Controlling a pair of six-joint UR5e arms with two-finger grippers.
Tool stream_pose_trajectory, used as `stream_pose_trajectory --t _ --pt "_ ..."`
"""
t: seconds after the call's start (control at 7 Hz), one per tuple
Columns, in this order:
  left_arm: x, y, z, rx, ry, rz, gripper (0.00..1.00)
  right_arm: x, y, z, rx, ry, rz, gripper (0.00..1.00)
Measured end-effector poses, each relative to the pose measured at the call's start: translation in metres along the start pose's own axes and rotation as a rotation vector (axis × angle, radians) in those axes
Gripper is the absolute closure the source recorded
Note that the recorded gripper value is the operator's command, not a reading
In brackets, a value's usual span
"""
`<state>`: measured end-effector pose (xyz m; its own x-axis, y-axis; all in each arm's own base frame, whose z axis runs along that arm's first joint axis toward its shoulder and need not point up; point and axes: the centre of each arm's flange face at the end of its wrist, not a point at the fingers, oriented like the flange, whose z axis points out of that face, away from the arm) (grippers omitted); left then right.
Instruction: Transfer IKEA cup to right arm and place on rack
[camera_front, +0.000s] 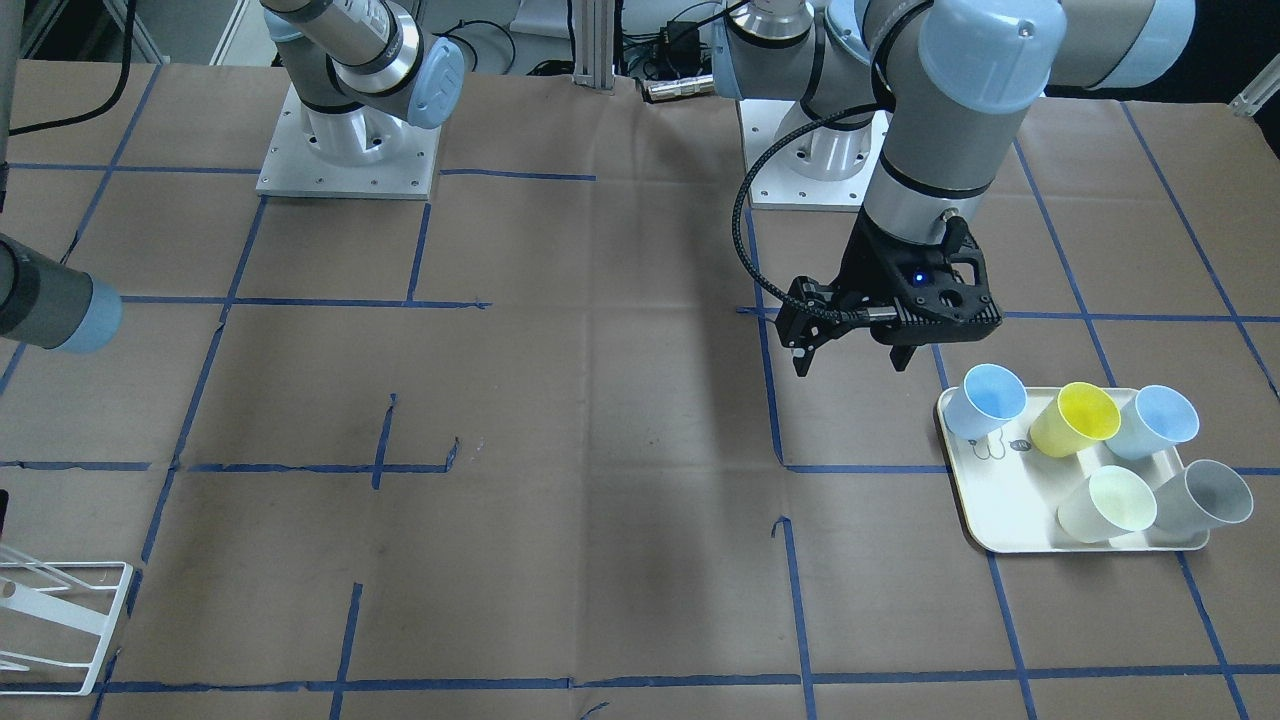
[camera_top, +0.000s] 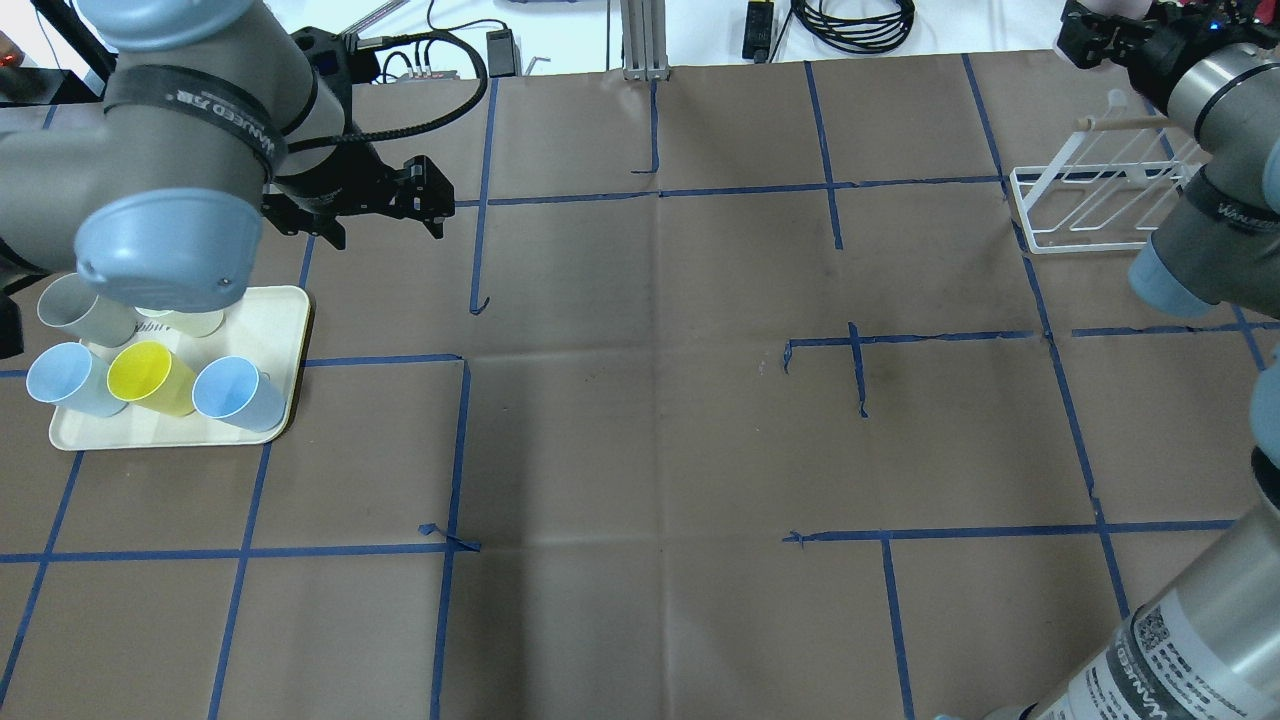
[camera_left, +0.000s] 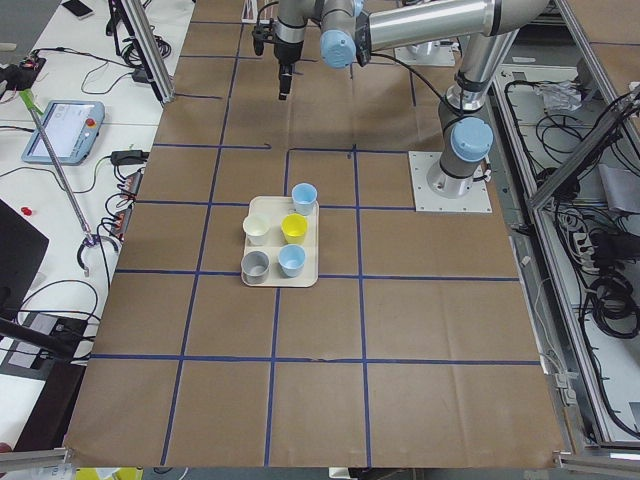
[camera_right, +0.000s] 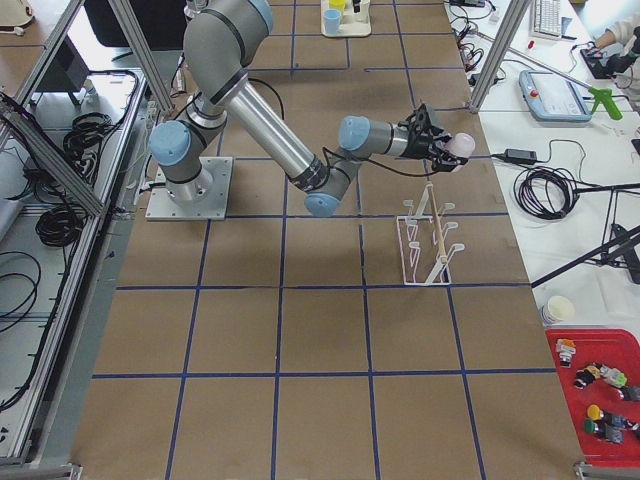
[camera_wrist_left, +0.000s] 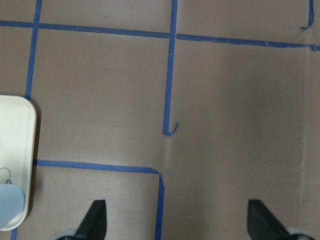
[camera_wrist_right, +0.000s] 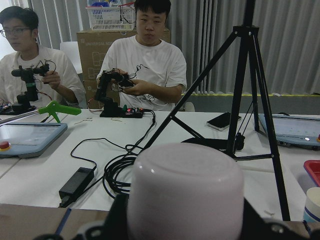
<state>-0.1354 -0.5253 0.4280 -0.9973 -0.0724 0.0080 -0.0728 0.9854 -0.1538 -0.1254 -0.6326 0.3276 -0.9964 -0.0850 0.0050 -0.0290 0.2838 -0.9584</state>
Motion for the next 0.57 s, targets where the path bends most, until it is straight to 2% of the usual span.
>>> stream_pose_trajectory --t 0.29,0.57 --pt "-0.008 0.013 -0.031 -0.065 -0.001 0.042 0.01 0.026 0.006 0.012 0.013 -0.019 -0.031 0.69" --pt "-0.015 0.028 -0.046 -0.112 0.009 0.054 0.01 0.042 0.017 0.018 0.017 -0.021 -0.042 0.69"
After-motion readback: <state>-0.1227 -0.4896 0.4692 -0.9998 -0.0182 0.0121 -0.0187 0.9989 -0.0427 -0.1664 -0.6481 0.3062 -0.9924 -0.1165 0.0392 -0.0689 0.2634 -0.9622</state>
